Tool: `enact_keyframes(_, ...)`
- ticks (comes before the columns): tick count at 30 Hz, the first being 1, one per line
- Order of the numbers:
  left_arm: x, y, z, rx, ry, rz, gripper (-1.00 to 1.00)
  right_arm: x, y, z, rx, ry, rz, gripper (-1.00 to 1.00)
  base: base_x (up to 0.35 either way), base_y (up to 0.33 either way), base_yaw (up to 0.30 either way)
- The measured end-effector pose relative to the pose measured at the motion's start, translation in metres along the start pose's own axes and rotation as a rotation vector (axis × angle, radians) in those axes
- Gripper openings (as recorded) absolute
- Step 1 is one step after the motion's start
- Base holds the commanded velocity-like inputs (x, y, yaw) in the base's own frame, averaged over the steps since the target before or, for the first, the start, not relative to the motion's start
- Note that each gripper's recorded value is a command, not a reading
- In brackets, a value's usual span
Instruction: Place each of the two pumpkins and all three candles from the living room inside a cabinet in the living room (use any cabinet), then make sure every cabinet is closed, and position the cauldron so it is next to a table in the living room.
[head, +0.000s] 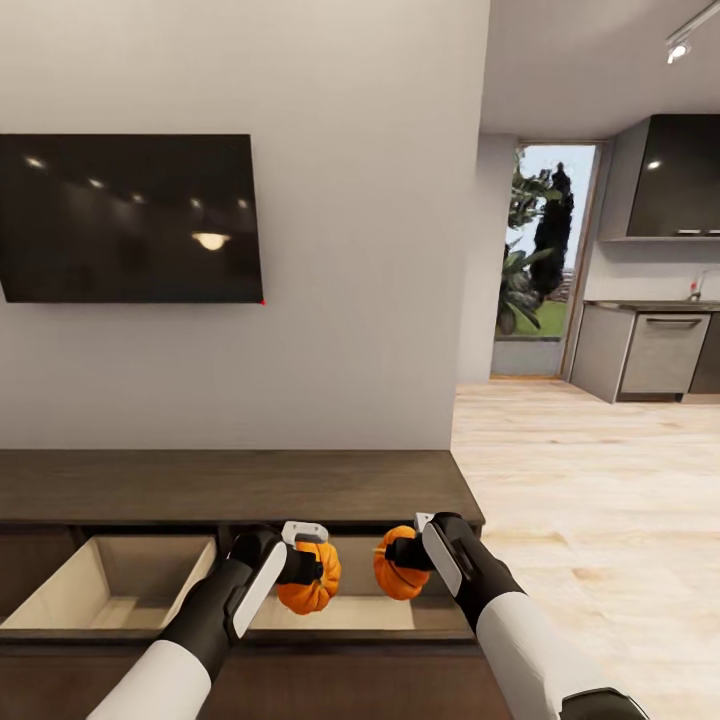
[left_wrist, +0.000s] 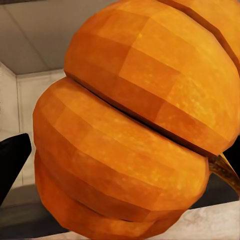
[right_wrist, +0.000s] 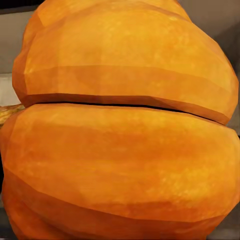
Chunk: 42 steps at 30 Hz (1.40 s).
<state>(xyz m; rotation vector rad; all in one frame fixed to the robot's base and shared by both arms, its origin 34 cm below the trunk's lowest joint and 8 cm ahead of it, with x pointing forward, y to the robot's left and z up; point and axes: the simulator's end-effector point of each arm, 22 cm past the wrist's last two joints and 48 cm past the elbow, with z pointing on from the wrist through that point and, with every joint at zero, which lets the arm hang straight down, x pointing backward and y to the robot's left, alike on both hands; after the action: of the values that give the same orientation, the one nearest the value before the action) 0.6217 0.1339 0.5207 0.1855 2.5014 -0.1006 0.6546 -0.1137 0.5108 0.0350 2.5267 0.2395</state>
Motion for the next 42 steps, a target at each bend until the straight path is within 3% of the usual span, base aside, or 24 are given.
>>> enact_keyframes(9,0.002,0.001,0.001,-0.002,0.006,-0.001,-1.00,0.009,0.000,0.000,-0.001,0.041,-0.009,-1.00,0.010,0.000,0.000)
enact_keyframes(31,0.001,0.008,-0.001,-0.031,0.035,0.006,-1.00,0.010,0.000,0.000,-0.001,0.047,-0.011,-1.00,0.000,0.000,0.000)
enact_keyframes(42,0.020,0.008,0.016,-0.031,0.046,0.004,-1.00,0.029,-0.004,0.017,0.000,0.059,-0.008,-1.00,0.000,0.000,0.000)
